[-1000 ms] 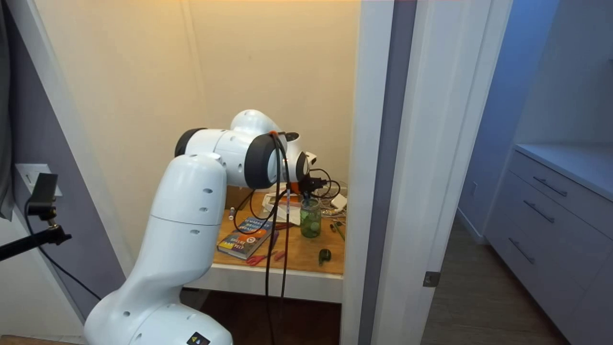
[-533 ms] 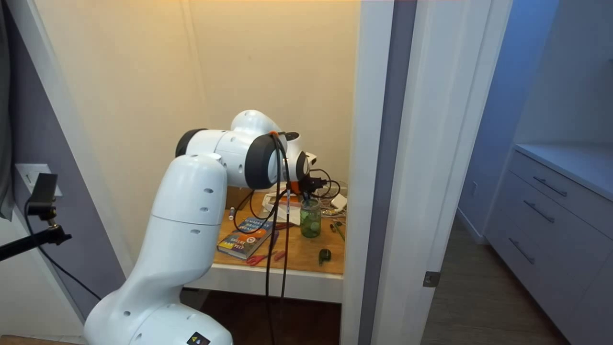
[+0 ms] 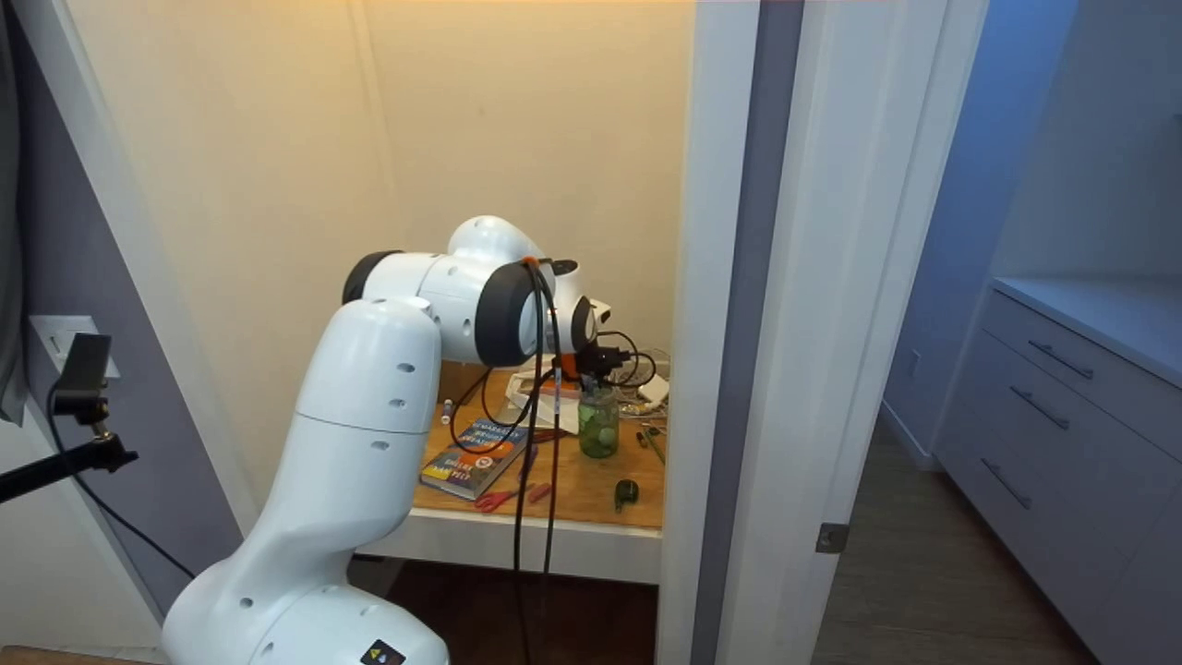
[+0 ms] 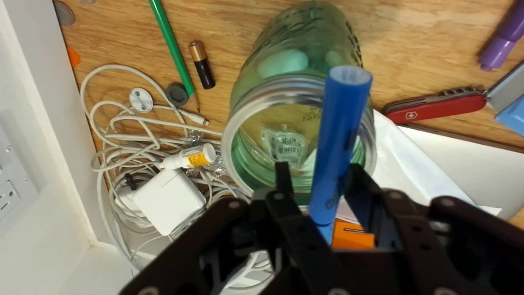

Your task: Put the purple marker on the table then put the blue marker on top of the glass jar

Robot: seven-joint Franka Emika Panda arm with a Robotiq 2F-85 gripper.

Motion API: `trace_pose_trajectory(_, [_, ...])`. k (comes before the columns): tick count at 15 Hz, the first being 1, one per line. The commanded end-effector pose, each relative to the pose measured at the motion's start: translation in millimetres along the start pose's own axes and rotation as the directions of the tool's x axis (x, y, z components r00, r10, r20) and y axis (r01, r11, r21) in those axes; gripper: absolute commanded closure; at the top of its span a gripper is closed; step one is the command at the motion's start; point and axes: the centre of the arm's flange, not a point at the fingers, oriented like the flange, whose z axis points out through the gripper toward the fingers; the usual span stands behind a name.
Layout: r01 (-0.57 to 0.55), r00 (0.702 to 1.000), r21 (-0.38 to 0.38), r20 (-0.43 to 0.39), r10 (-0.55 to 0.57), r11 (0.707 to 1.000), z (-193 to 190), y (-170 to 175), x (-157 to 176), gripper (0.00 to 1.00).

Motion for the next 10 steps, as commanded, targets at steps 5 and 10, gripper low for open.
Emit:
trace_pose_trajectory(5, [0.01,1.0,-0.019,0.013,-0.01,1.0,4.8,2.9,3.4,0.02])
trace_pose_trajectory(10, [0.003,1.0,-0.025,-0.003,-0.003,1.0,3.5,4.5,4.2,0.0])
